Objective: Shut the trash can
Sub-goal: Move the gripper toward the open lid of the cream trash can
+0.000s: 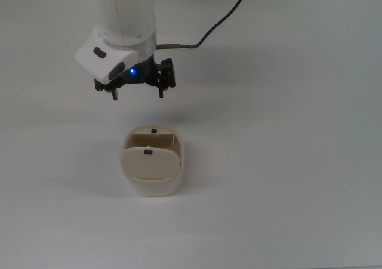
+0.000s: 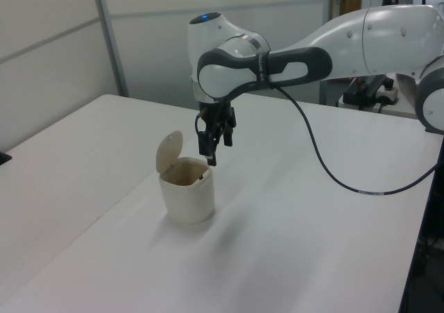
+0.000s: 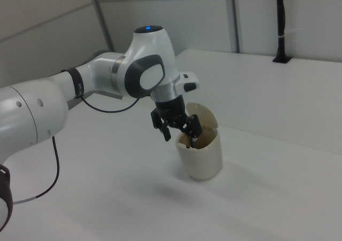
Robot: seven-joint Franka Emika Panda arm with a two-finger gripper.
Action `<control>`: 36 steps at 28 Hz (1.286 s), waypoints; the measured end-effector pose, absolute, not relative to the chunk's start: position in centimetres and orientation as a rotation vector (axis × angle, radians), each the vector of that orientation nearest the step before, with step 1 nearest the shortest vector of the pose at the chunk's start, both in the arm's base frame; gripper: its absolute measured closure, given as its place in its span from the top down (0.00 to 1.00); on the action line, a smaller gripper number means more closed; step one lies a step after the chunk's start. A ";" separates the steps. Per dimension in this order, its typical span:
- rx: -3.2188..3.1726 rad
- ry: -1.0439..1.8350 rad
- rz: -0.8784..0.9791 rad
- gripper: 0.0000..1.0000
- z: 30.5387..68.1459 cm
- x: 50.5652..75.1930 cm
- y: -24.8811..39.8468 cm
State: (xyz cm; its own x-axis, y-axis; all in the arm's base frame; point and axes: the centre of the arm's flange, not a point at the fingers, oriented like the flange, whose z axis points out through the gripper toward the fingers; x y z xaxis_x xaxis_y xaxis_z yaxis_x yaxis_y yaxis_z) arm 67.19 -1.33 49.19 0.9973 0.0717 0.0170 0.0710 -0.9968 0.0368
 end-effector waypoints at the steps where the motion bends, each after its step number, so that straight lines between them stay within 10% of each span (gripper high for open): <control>1: 3.103 0.111 0.028 1.00 49.2 67.2 -1.3; 16: 3.092 0.105 0.026 0.74 49.2 67.2 -1.8; 33: 3.089 0.118 0.036 0.02 49.6 67.1 -2.3; 36: 3.089 0.118 0.037 0.01 49.7 67.1 -2.3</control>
